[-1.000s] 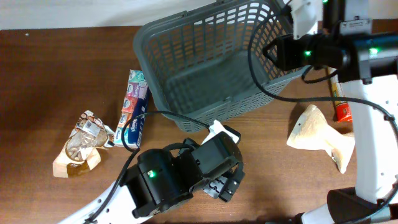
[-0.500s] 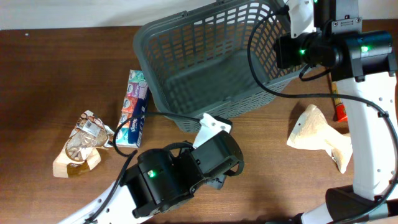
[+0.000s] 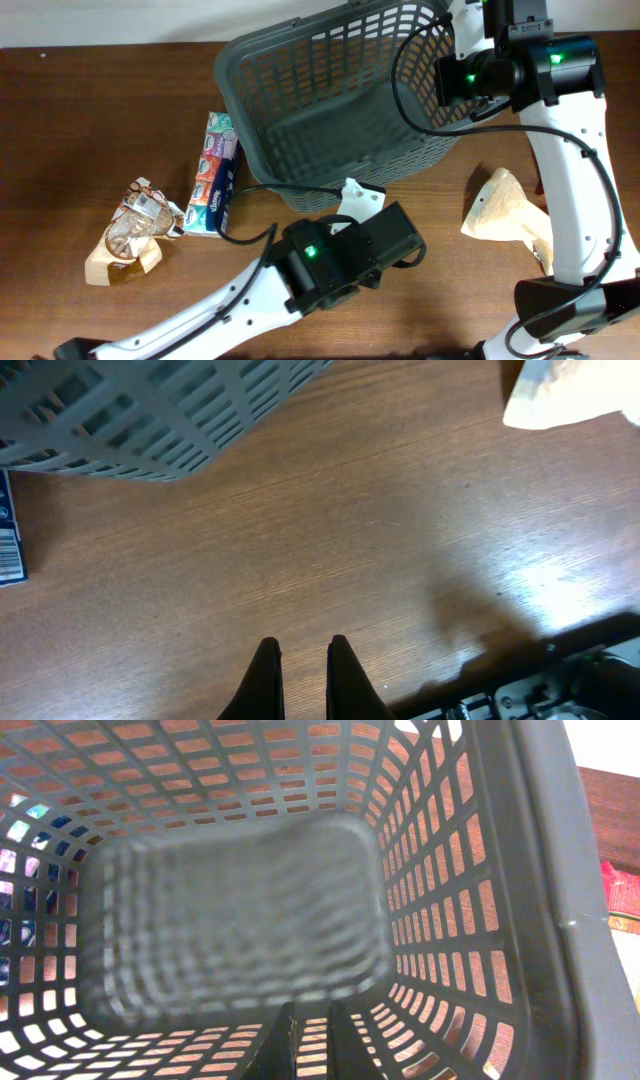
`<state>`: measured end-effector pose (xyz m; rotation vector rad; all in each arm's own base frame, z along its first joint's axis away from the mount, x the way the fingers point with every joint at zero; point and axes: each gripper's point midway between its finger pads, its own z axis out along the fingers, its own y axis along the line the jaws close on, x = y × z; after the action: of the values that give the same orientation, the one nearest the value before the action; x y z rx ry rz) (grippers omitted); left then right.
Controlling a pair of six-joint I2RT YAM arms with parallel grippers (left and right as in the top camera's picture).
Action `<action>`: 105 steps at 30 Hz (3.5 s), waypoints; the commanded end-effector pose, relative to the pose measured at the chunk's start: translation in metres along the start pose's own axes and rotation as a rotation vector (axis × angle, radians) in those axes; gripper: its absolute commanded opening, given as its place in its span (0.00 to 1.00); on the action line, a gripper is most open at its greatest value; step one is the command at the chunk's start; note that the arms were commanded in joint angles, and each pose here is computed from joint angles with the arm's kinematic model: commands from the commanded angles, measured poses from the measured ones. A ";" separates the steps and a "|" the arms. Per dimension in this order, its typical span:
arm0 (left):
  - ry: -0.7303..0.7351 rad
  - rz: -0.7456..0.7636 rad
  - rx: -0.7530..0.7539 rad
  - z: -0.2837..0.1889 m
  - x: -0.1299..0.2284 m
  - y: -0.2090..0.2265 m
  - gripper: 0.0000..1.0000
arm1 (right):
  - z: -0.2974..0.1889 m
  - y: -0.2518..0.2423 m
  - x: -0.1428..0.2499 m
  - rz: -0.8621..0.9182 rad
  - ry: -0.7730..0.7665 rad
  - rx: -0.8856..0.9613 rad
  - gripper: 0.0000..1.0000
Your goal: Pack container
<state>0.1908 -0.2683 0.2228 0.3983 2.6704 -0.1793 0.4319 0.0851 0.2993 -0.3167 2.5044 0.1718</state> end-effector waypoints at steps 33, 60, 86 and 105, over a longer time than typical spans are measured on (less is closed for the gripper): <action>-0.110 -0.020 -0.143 0.004 -0.028 0.029 0.02 | 0.029 -0.017 0.020 -0.003 0.125 0.085 0.04; -0.127 -0.012 -0.199 0.013 -0.034 0.034 0.02 | 0.043 -0.026 0.041 -0.004 0.232 0.129 0.04; -0.121 -0.120 -0.288 0.020 -0.056 0.086 0.02 | 0.039 -0.024 0.055 -0.002 0.294 0.120 0.04; -0.095 -0.203 -0.375 0.023 -0.068 0.141 0.02 | 0.033 -0.018 0.074 0.005 0.371 0.091 0.04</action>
<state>0.2935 -0.1675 0.2210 0.0261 2.5813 0.1973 0.3988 0.0581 0.2330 -0.3209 2.8430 -0.0103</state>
